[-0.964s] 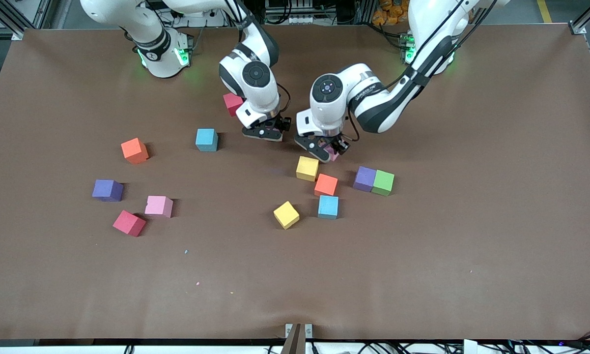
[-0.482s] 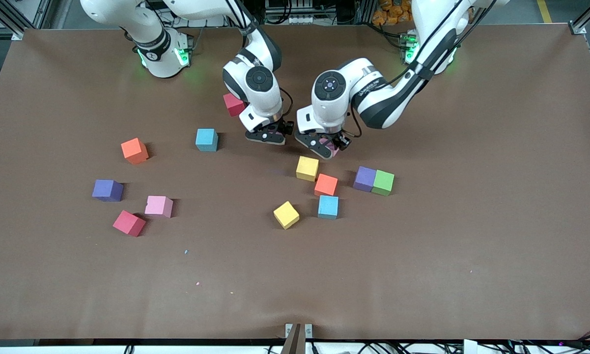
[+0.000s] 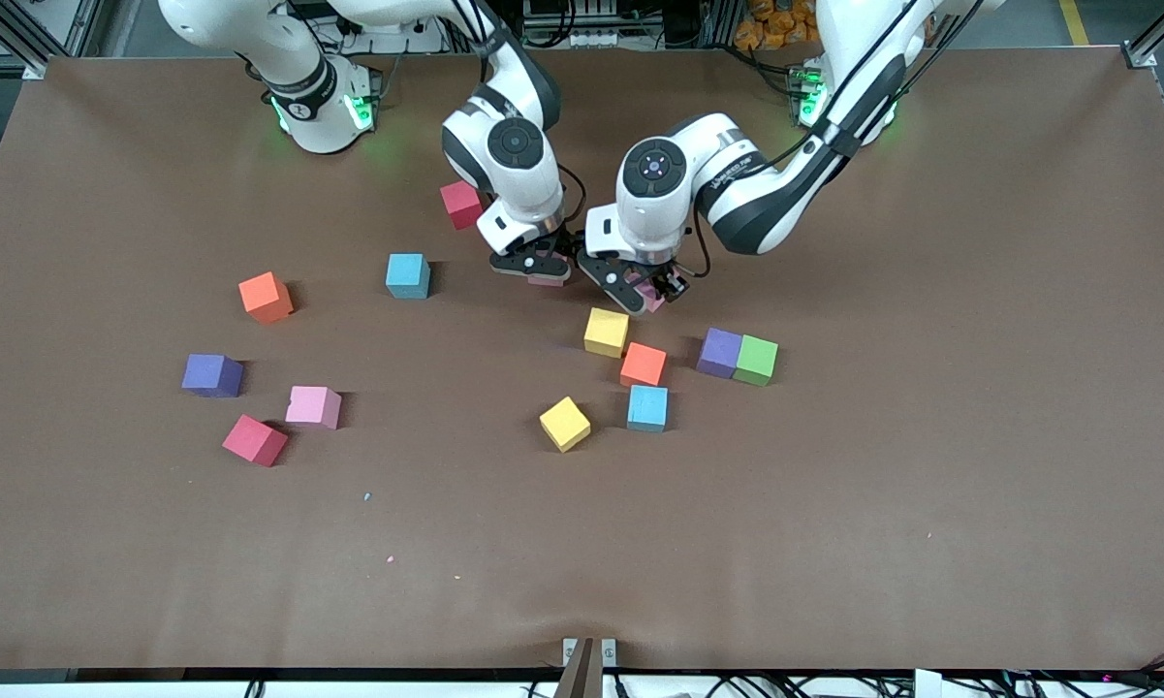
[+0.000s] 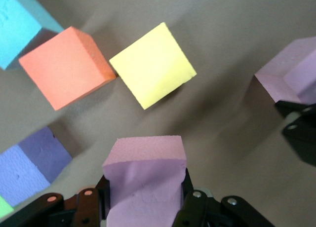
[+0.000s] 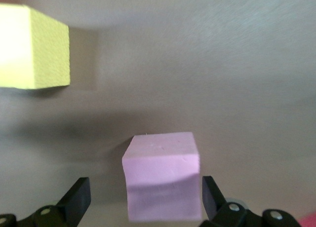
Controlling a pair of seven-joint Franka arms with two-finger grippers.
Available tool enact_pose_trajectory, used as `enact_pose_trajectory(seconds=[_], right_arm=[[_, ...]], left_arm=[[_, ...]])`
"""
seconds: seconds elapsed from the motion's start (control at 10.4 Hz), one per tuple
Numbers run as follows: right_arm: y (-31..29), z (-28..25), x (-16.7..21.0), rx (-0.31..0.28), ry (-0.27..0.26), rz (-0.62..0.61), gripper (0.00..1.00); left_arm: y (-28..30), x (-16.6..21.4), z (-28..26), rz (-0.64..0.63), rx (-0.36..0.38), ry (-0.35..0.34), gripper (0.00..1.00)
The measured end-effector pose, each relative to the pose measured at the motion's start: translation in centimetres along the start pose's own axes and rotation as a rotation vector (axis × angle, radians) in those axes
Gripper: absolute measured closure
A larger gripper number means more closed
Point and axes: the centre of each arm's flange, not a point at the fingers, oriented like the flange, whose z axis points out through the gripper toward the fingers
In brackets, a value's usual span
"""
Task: Arrange 11 blocks into digit 3
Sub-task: 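Set the lavender cube down while the right gripper sets pink beside it, then open the right gripper and reach it to the blue cube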
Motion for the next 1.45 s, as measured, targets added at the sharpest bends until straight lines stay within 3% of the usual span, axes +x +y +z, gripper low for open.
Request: enact_pose_trajectory(seconds=[0.39,0.77,0.96,1.16,1.45], right_arm=[[6.4,-5.3,4.1,-0.003,-0.010,-0.038,0.00],[14.2,-2.2,7.2,-0.126,-0.019,-0.132,0.00],[17.4,-1.3,8.5,-0.142,-0.048,-0.189,0.00],[19.8,-0.5,9.2,-0.152,-0.069,-0.253,0.00],[21.9,0.9,8.9,-0.141,-0.062,-0.287,0.00]], left_arm=[[-0.4,0.3,-0.5,0.168,0.001,0.010,0.46],[3.0,0.7,-0.4,0.467,0.026,0.018,0.46],[6.8,1.3,1.3,0.631,0.058,0.057,0.46],[9.6,1.5,2.8,0.755,0.042,0.077,0.46],[13.5,1.4,3.5,0.905,0.080,0.103,0.46]])
